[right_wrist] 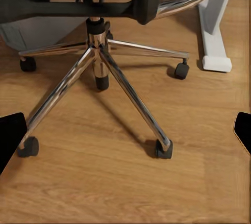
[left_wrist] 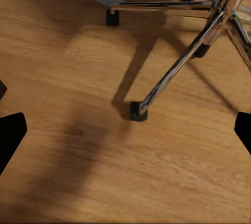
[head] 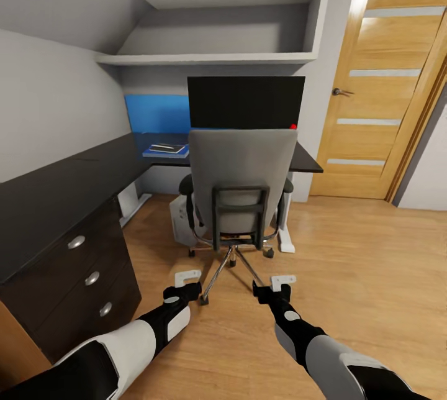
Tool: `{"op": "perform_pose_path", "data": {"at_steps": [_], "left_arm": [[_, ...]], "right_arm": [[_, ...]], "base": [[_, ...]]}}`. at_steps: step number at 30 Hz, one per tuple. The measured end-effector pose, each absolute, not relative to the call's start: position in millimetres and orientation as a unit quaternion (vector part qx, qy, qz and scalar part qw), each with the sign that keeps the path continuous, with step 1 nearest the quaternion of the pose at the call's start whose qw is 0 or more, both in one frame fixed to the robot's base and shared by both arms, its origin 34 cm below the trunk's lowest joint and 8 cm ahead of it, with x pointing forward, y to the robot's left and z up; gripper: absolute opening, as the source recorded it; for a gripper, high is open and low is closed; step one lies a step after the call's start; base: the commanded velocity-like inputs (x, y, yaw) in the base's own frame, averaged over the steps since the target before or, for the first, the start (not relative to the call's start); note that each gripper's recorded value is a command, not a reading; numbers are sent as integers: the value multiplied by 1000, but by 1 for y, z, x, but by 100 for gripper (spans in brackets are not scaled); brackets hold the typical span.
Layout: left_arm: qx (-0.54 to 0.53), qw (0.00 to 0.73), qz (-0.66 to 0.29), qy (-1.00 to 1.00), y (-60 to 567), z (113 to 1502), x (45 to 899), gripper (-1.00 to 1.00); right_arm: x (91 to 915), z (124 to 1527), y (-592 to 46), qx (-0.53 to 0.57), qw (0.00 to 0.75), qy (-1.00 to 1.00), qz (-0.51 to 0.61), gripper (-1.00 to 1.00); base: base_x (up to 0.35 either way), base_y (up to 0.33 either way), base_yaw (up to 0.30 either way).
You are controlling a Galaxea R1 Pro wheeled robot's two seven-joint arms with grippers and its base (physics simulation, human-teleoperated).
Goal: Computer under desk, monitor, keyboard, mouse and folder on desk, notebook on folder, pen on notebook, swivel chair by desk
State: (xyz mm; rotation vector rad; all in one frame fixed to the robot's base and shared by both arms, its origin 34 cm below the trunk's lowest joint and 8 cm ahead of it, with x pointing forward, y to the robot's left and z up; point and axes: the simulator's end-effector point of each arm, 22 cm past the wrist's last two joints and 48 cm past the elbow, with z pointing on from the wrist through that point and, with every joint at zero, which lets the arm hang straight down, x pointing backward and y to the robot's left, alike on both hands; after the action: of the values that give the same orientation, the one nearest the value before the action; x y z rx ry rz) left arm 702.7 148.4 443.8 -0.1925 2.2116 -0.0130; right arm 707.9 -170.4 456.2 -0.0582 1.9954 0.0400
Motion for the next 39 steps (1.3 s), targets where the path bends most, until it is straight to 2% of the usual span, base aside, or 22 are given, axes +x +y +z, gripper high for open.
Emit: {"op": "perform_pose_path", "data": {"at_steps": [20, 26, 28, 29, 35, 39], "left_arm": [[-84, 425, 14, 901, 165, 471, 700, 100], [-86, 366, 30, 926, 176, 418, 631, 100], [-89, 312, 50, 945, 199, 368, 557, 100], [-86, 318, 49, 943, 198, 374, 564, 100], [-94, 280, 80, 952, 242, 344, 490, 100], [-92, 269, 85, 955, 247, 339, 461, 100]], "right_arm": [[718, 497, -188, -21, 540, 842, 5, 100], [675, 465, -198, -20, 513, 858, 3, 100], [637, 439, -219, -16, 506, 862, -9, 100], [637, 442, -219, -17, 506, 862, -9, 100], [579, 410, -253, -16, 467, 883, -31, 100], [561, 404, -252, -19, 449, 893, -30, 100]], "base": [[-300, 0, 0], [-31, 0, 0], [-3, 0, 0], [-1, 0, 0], [0, 0, 0], [0, 0, 0]]}}
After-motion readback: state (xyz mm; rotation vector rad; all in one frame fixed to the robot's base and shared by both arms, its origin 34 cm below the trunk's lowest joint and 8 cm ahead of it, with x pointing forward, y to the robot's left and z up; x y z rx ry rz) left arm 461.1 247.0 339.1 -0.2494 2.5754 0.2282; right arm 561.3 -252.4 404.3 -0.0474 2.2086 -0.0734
